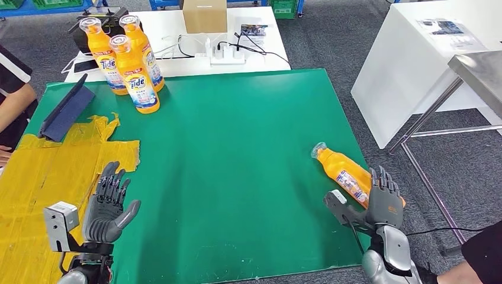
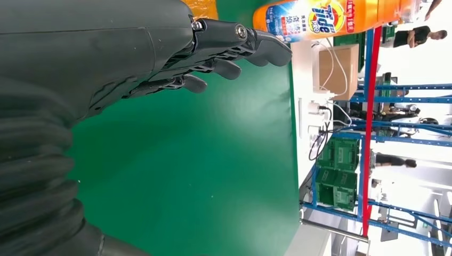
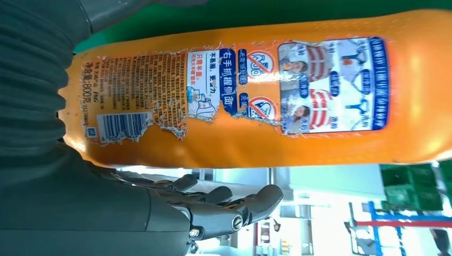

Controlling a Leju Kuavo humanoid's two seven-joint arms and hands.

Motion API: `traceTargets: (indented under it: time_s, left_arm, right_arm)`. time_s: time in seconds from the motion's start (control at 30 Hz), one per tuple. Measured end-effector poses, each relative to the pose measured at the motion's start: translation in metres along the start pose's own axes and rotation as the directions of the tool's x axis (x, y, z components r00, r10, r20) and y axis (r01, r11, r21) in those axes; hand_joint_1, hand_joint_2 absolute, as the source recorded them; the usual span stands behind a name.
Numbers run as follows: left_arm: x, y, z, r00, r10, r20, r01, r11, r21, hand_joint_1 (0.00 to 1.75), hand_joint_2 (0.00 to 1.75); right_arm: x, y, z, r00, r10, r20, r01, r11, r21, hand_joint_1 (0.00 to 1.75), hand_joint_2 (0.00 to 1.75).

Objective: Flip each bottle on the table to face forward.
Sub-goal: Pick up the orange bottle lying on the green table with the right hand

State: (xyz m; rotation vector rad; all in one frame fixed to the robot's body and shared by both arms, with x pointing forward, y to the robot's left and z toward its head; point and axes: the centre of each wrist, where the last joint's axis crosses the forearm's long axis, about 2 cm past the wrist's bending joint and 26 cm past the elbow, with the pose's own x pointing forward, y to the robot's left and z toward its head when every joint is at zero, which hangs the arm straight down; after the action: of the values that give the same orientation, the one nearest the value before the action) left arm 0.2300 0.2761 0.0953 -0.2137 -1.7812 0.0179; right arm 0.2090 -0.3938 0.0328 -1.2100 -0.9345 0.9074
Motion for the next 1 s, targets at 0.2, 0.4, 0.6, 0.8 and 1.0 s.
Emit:
traceTargets:
  time_s: [0.2,0.4,0.6,0.8,1.0]
  left_arm:
    - [0.000,-0.001,-0.004,1.000,0.000,0.000,0.000,1.000,-0.006,0.00,1.75]
    - [0.000,-0.002,-0.006,1.000,0.001,-0.001,-0.001,1.000,-0.010,0.00,1.75]
    - [0.001,-0.003,-0.010,1.000,0.003,0.004,-0.003,1.000,-0.019,0.00,1.75]
    - [0.001,-0.010,-0.024,1.000,0.010,0.018,-0.009,0.998,-0.055,0.00,1.75]
    - [0.000,-0.012,-0.027,1.000,0.015,0.023,-0.013,0.998,-0.066,0.00,1.75]
  right_arm:
    - [-0.008,0.004,-0.007,0.999,0.012,-0.049,-0.010,0.999,0.031,0.00,1.75]
    - [-0.012,0.006,-0.012,0.998,0.016,-0.066,-0.013,0.999,0.041,0.00,1.75]
    - [-0.019,0.009,-0.020,0.992,-0.006,-0.124,0.019,0.995,0.099,0.00,1.75]
    - [-0.032,0.018,-0.036,0.981,-0.053,-0.184,0.090,0.976,0.200,1.63,1.75]
    - [-0.037,0.026,-0.040,0.973,-0.093,-0.211,0.147,0.955,0.258,1.43,1.75]
